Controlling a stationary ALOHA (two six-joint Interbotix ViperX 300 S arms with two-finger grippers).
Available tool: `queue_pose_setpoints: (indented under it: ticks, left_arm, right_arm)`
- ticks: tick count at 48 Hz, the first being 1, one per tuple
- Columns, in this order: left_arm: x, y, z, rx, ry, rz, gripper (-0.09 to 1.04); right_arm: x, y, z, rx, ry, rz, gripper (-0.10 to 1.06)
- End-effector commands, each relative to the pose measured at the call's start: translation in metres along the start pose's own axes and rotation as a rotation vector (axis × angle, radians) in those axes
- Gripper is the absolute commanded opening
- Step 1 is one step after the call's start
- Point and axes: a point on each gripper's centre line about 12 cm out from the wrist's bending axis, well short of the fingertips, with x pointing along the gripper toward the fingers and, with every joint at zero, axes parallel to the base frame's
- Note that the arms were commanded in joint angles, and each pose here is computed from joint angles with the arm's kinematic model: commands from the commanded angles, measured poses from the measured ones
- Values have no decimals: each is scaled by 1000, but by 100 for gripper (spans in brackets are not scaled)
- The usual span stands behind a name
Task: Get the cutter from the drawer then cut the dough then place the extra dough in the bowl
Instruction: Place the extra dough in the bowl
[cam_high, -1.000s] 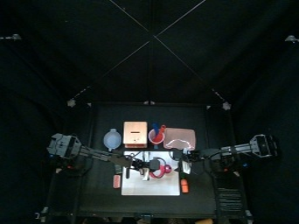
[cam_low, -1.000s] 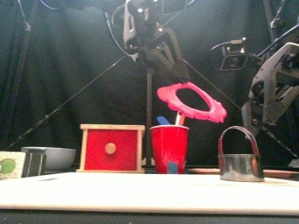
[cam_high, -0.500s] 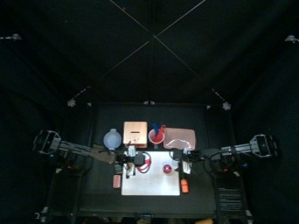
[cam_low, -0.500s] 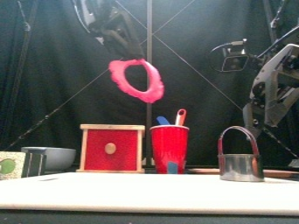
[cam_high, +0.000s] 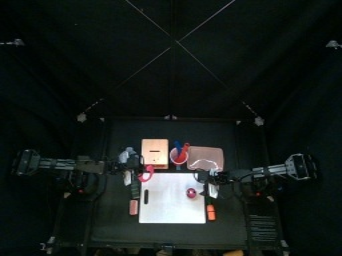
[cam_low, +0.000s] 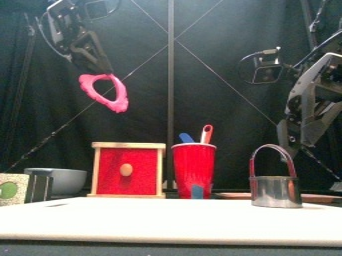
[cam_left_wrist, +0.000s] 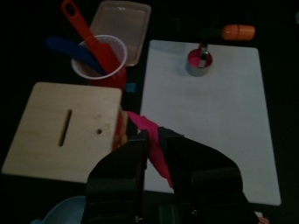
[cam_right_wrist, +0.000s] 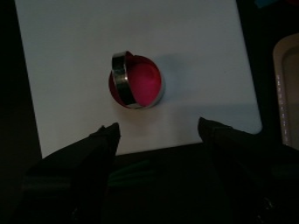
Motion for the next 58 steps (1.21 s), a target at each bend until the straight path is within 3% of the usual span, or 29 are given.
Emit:
queue_pose_setpoints:
  ticks: [1,12,27,48,58]
  left_arm:
    - [-17,15,-3,-34,-60,35,61]
    - [-35,45,-31,-98,-115,134,61]
    - [-31,80,-60,-179,-98,269,61]
    - [-2,85,-97,-237,8,271,61]
    - [5,92,-107,-333,22,280,67]
  right_arm:
    - [-3,2,10,6,-29,5,100]
    - [1,1,10,12,-16,1,100]
    - [6,0,7,14,3,-4,100]
    - [7,-1,1,18,18,-6,100]
    - [7,-1,1,26,18,-3,100]
